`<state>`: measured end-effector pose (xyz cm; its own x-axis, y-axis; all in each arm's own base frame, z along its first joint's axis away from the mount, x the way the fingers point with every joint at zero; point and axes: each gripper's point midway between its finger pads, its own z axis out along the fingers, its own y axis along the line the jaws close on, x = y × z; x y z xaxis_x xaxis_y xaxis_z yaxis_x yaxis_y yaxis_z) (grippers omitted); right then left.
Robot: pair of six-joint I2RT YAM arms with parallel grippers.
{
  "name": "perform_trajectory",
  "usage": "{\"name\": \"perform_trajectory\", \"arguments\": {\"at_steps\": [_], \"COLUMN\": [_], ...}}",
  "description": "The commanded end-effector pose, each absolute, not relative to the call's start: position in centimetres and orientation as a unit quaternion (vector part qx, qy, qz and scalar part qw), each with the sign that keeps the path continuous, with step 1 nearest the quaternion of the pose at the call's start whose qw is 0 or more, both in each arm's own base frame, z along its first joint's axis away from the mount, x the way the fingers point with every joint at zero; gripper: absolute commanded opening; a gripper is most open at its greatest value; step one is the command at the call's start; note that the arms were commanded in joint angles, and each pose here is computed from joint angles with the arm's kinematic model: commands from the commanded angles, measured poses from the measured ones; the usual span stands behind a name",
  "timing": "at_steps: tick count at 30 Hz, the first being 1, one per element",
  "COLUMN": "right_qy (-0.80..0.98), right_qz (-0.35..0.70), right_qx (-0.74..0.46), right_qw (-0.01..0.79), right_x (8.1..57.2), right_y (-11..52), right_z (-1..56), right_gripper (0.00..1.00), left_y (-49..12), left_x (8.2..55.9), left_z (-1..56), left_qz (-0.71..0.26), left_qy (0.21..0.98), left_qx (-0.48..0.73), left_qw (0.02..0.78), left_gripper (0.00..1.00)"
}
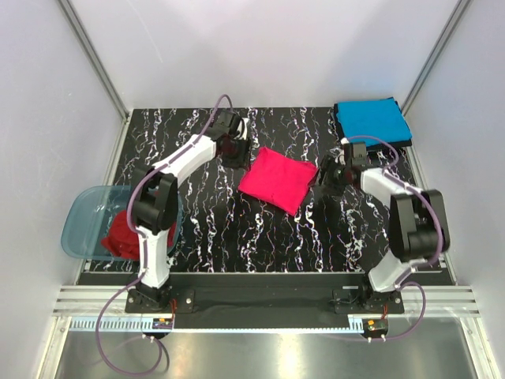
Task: Fold and stack the t-shirts
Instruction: Neatly place the folded tshirt to the corner
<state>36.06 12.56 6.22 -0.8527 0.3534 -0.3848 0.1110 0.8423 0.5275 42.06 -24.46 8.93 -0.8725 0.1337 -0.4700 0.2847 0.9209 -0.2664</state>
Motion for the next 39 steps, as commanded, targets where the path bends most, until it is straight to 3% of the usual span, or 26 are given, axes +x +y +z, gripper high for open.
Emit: {"name": "perform_trajectory", "arguments": {"at_steps": [1,12,26,33,39], "right_qy": [0.923,0.924,0.953,0.951,0.952], "right_qz": [0.263,0.278,0.263,0.286,0.280], "right_qx": [0.082,0.031,-0.065,-0.055,-0.061], "right_qw": [0.270,0.260,0.139,0.099,0.105], "right_x": [40.8,48.0,43.8,42.4,42.2], "right_y": [11.7,11.7,13.9,14.6,14.4], "right_z": [7.4,4.7,0.5,-0.1,0.1], "right_gripper": [0.67,0.73,0.74,0.70,0.54], "left_y": [-25.8,-26.0,-27.9,-27.3,-27.3], "left_x": [41.0,35.1,33.1,33.3,33.3], "left_z": [13.9,17.7,18.4,18.8,18.7], "left_qz": [-0.223,-0.290,-0.359,-0.355,-0.359], "left_qy": [0.935,0.910,0.885,0.885,0.884], "left_qx": [0.132,0.175,0.181,0.176,0.174], "left_qw": [0.242,0.241,0.235,0.246,0.242], "left_gripper": [0.52,0.53,0.53,0.53,0.53]}}
